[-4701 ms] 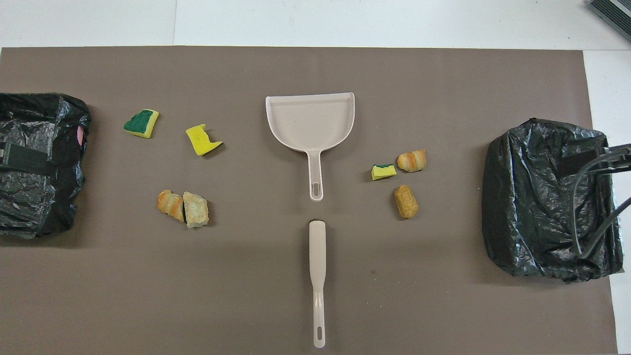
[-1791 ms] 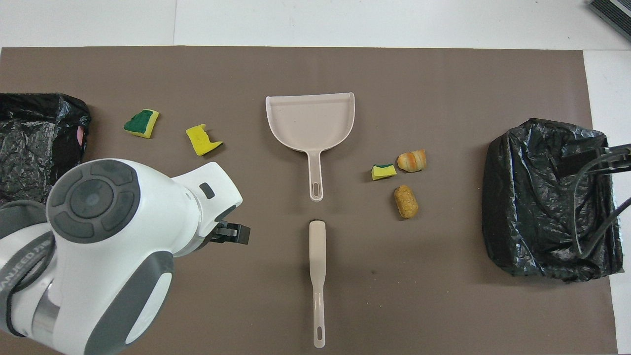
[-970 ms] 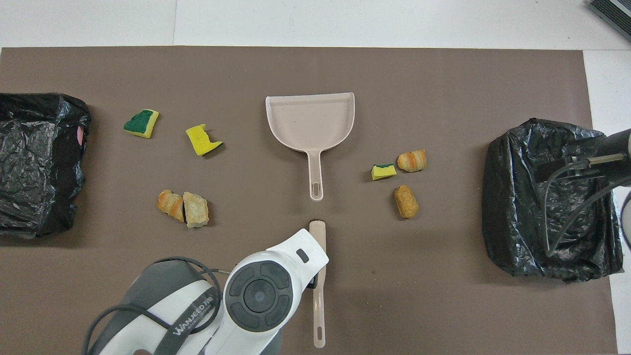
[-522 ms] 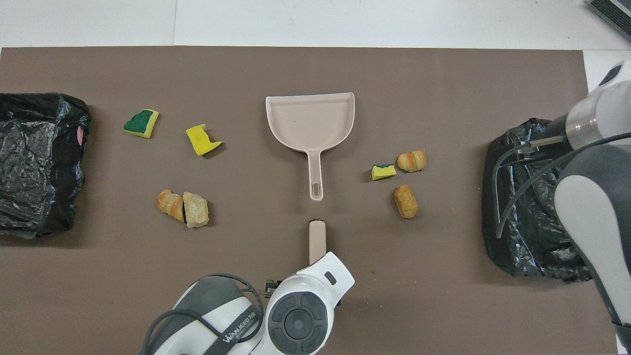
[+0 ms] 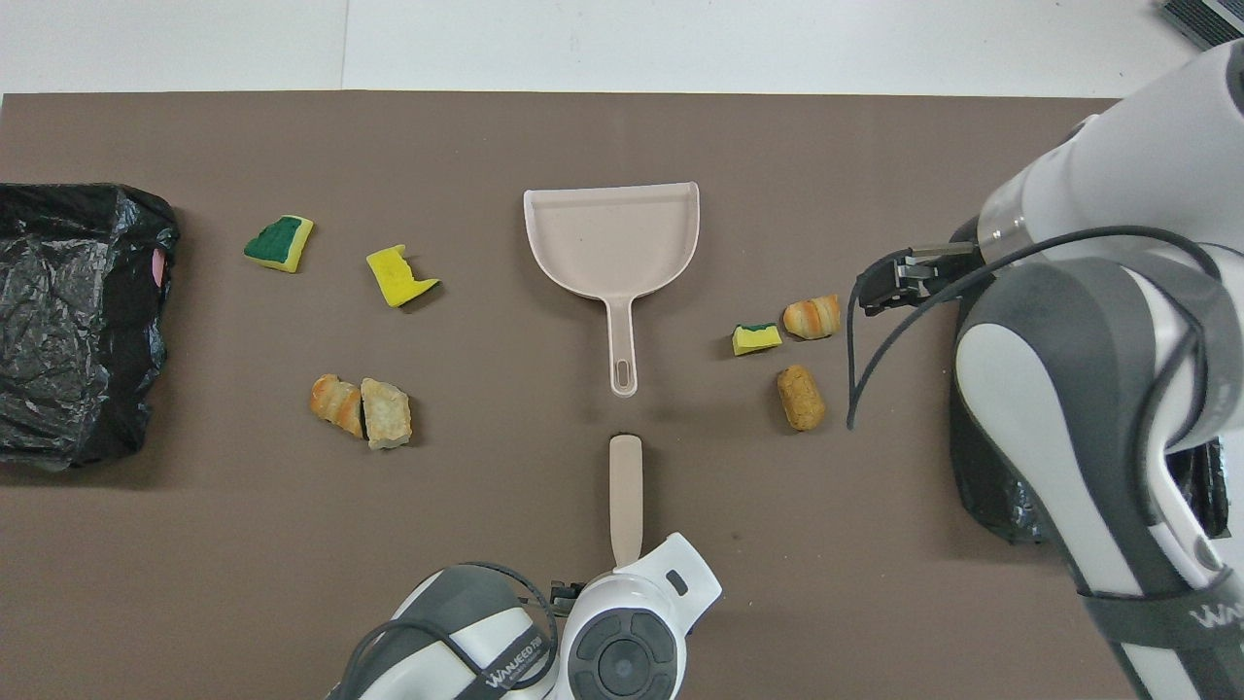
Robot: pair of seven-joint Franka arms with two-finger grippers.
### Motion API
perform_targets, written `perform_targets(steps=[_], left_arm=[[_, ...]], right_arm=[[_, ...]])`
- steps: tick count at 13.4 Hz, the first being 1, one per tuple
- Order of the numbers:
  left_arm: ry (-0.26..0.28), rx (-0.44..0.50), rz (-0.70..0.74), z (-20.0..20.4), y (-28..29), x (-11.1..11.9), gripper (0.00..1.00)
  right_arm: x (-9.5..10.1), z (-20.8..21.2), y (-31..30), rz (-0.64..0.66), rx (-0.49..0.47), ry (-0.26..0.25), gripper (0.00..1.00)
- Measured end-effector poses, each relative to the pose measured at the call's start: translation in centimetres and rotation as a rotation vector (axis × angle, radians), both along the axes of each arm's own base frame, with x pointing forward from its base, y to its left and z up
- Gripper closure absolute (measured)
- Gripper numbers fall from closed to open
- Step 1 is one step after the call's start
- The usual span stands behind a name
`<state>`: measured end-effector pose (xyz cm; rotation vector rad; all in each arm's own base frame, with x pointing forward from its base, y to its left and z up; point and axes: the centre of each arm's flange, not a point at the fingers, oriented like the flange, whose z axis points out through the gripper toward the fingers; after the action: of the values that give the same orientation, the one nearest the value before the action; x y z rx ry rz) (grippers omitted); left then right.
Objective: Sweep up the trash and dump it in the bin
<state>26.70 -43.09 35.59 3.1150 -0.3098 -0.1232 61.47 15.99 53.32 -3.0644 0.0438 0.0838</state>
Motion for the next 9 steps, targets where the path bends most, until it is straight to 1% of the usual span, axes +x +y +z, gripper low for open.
perform_targets(steps=[3, 4, 5, 6, 7, 8, 9], left_arm=[[0.012, 0.014, -0.006, -0.8, 0.1, -0.8, 0.0], [0.019, 0.019, -0.001, -1.2, 0.1, -1.1, 0.02], [0.024, 0.022, 0.01, -1.4, 0.0, -1.2, 0.04], [0.028, 0.022, 0.02, -1.5, 0.0, -1.2, 0.17], [0.03, 0.022, 0.025, -1.5, 0.1, -1.1, 0.23], [0.029, 0.02, 0.03, -1.5, 0.1, -1.0, 0.23], [0.028, 0.018, 0.033, -1.4, 0.0, -0.9, 0.3]], right_arm=[[0.7, -3.2, 5.3, 0.001, 0.041, 0.038, 0.0], [0.8, -4.3, 6.8, -0.004, 0.051, 0.044, 0.0], [0.9, -5.2, 8.3, -0.014, 0.059, 0.038, 0.0], [0.9, -6.1, 9.9, -0.024, 0.067, 0.031, 0.0], [0.9, -6.8, 11.4, -0.028, 0.072, 0.028, 0.0], [0.8, -7.5, 12.7, -0.024, 0.076, 0.025, 0.0], [0.9, -8.1, 13.7, -0.018, 0.084, 0.015, 0.0]])
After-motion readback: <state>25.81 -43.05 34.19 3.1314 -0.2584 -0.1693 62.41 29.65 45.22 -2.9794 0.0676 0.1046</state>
